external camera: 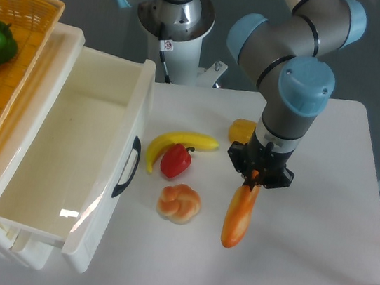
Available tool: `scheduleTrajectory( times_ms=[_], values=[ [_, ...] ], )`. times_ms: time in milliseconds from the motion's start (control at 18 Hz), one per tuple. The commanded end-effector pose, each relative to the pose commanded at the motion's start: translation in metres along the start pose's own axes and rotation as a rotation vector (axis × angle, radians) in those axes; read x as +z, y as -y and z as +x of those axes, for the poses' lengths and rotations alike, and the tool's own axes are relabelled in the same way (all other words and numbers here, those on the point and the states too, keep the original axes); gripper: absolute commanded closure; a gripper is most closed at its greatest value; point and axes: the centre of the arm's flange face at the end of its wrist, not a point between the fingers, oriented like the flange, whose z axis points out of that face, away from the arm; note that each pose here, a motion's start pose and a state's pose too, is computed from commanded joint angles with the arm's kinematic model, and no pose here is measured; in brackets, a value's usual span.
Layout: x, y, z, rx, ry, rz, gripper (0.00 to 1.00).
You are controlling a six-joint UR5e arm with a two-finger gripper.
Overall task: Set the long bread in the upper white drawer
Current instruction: 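Close the gripper on the long orange bread loaf and lift it, then carry the held bread loaf over the fruit toward the open white drawer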
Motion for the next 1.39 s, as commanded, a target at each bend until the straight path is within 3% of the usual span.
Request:
scheduleTrajectory(
  times_ms=[944,1389],
  values=[
    [-0.002,0.035,-0.002,-0.019,0.022,0.007,1.0],
    [-0.021,0.034,0.007,-0.043,-0.002,-0.001,1.0]
  ],
)
